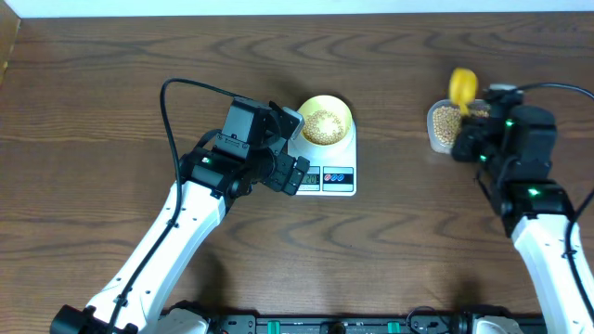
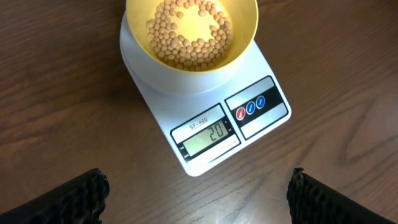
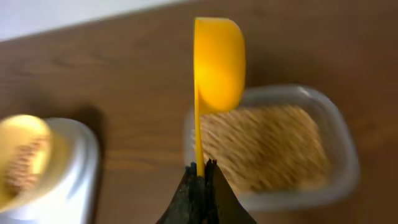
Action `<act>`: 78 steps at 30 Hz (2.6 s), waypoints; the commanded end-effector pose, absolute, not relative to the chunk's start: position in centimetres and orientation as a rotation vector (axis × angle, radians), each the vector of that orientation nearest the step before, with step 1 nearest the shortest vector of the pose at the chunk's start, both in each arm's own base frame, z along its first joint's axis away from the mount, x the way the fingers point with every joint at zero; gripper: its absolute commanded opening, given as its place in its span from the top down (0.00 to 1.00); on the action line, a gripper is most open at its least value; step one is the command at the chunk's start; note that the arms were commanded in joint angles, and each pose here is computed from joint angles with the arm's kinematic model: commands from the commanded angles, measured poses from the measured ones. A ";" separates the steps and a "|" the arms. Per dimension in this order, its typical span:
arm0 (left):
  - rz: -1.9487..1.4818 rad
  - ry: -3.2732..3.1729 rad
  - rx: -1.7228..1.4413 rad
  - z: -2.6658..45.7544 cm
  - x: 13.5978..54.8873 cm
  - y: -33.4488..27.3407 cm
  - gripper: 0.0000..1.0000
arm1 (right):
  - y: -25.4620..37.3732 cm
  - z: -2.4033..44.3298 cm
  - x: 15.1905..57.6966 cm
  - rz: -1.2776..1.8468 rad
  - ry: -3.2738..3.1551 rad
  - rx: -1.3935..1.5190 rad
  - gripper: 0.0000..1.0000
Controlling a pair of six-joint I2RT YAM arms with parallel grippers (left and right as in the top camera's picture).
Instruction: Scoop item into bowl and weigh 50g on scale
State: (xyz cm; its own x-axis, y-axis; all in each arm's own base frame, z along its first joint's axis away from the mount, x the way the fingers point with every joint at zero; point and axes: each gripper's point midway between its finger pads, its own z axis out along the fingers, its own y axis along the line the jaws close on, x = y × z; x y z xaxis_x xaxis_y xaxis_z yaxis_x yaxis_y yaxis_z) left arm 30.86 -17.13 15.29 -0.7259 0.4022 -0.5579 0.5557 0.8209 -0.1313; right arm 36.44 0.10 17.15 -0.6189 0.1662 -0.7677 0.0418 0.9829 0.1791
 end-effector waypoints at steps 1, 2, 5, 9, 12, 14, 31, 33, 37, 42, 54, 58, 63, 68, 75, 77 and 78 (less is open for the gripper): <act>-0.384 2.491 0.717 14.9 30.8 -17.0 0.06 | -1.1 16.5 35.7 0.122 2.272 0.117 0.99; -0.384 2.491 0.717 14.9 30.8 -17.0 0.06 | -1.7 16.2 35.5 0.082 2.288 0.138 0.99; -0.384 2.491 0.717 14.9 30.8 -17.0 0.06 | -2.8 15.5 35.1 0.005 2.314 0.174 0.99; -0.383 2.492 0.717 14.9 30.8 -17.0 0.06 | -2.9 13.5 35.2 0.000 2.374 0.182 0.99; -0.383 2.492 0.717 14.9 30.8 -17.0 0.06 | -2.9 12.1 35.3 -0.001 2.417 0.185 0.99; -0.383 2.492 0.717 14.9 30.8 -17.0 0.06 | -3.1 11.2 35.5 -0.010 2.438 0.191 0.99; -0.384 2.491 0.717 14.9 30.8 -17.0 0.06 | 1.6 8.4 35.8 0.366 2.509 0.173 0.99; -0.383 2.492 0.717 14.9 30.8 -17.0 0.06 | 1.6 8.5 35.8 0.387 2.507 0.240 0.99; -0.384 2.491 0.717 14.9 30.8 -17.0 0.06 | 1.5 8.7 35.9 0.436 2.493 0.333 0.99; -0.384 2.491 0.717 14.9 30.8 -17.0 0.06 | 1.5 9.4 35.8 0.589 2.464 0.413 0.99; -0.384 2.491 0.717 14.9 30.8 -17.0 0.06 | -1.5 11.0 35.5 0.842 2.346 0.662 0.99; -0.384 2.491 0.717 14.9 30.8 -17.0 0.06 | -2.3 11.6 35.3 0.918 2.303 0.692 0.99; -0.384 2.491 0.717 14.9 30.8 -17.0 0.06 | -3.4 12.6 35.0 1.004 2.243 0.717 0.99; -0.384 2.491 0.717 14.9 30.8 -17.0 0.06 | -4.7 13.6 34.6 1.102 2.170 0.789 0.99; -0.383 2.492 0.717 14.9 30.8 -17.0 0.06 | -5.2 14.8 34.2 1.231 2.096 0.870 0.99; -0.383 2.492 0.717 14.9 30.8 -17.0 0.06 | -5.2 14.9 34.1 1.251 2.087 0.883 0.99; -0.384 2.491 0.717 14.9 30.8 -17.0 0.06 | -5.2 14.9 34.1 1.252 2.087 0.885 0.99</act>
State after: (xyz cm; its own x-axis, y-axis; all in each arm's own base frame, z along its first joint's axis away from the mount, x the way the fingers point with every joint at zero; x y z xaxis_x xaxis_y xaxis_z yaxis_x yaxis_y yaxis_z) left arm 30.86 -17.13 15.29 -0.7259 0.4022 -0.5579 0.5557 0.8209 -0.1313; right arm 34.28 -5.73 14.19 -0.6271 0.7591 -0.1749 0.2675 0.4207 0.8668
